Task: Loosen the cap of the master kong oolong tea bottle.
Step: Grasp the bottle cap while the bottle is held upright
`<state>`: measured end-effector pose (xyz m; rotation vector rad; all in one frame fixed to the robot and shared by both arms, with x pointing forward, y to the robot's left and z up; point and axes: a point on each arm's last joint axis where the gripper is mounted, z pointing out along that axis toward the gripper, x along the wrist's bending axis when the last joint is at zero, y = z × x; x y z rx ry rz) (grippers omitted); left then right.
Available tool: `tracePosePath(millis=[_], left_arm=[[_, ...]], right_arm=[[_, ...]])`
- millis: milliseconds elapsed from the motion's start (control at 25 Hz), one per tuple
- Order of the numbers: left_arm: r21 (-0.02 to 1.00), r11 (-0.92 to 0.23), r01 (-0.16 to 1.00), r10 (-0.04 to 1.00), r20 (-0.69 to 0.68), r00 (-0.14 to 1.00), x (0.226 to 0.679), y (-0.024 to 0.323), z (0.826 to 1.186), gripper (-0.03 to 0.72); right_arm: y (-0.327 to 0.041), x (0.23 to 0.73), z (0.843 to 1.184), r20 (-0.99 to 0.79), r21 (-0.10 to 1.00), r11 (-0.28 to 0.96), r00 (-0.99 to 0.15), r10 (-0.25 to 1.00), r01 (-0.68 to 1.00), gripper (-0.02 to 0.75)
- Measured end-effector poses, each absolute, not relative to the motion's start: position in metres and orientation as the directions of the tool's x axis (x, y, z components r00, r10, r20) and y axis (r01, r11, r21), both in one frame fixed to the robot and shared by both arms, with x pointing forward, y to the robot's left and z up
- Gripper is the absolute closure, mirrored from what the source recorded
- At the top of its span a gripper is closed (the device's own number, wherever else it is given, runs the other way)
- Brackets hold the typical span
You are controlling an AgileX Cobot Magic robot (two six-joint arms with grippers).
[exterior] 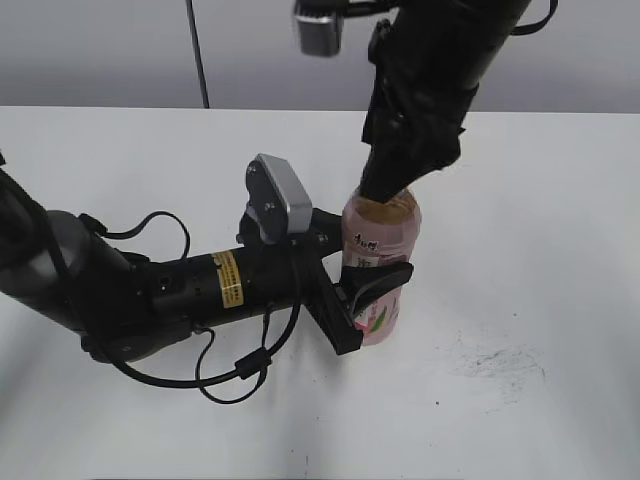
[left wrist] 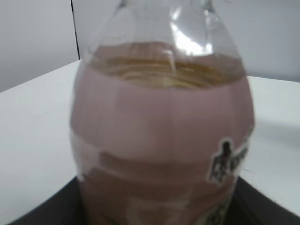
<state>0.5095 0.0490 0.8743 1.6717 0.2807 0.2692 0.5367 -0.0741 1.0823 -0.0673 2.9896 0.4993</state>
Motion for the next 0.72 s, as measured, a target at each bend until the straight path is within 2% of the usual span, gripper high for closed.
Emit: tracePosePath(millis=[80,200,320,400,480,720], left_arm=[[0.993,-0.114,0.027,0.338,0.013,0.941,0.51,0.049,0.874,0.303],[0.993,-0.114,0.028,0.338,0.012,0.941,0.51,0.049,0.874,0.303],[0.993,-0.114,0.028,0.338,0.012,0.941,0.51,0.049,0.874,0.303],[0.993,-0.114,0.028,0.338,0.012,0.941,0.51,0.049,0.874,0.303],[0.993,-0.114,0.028,0.339,0.012,0.941,0.51,0.049,0.874,0.303],[0.993,-0.114,0.028,0.339,0.012,0.941,0.51,0.049,0.874,0.303]], right_arm=[[-0.071,0.536,1.092,-0.072,0.378,0.923,-0.992,0.106,0.071,0.2],[-0.072,0.536,1.113,0.028,0.429,0.81,-0.902,0.431,0.4,0.169],[-0.079,0.542,1.124,0.11,0.406,0.543,-0.63,0.769,0.735,0.171],[-0.082,0.545,1.123,0.124,0.39,0.42,-0.498,0.858,0.82,0.171],[-0.083,0.545,1.123,0.155,0.379,0.347,-0.428,0.89,0.858,0.176],[-0.081,0.543,1.109,0.191,0.318,0.297,-0.368,0.91,0.9,0.223]])
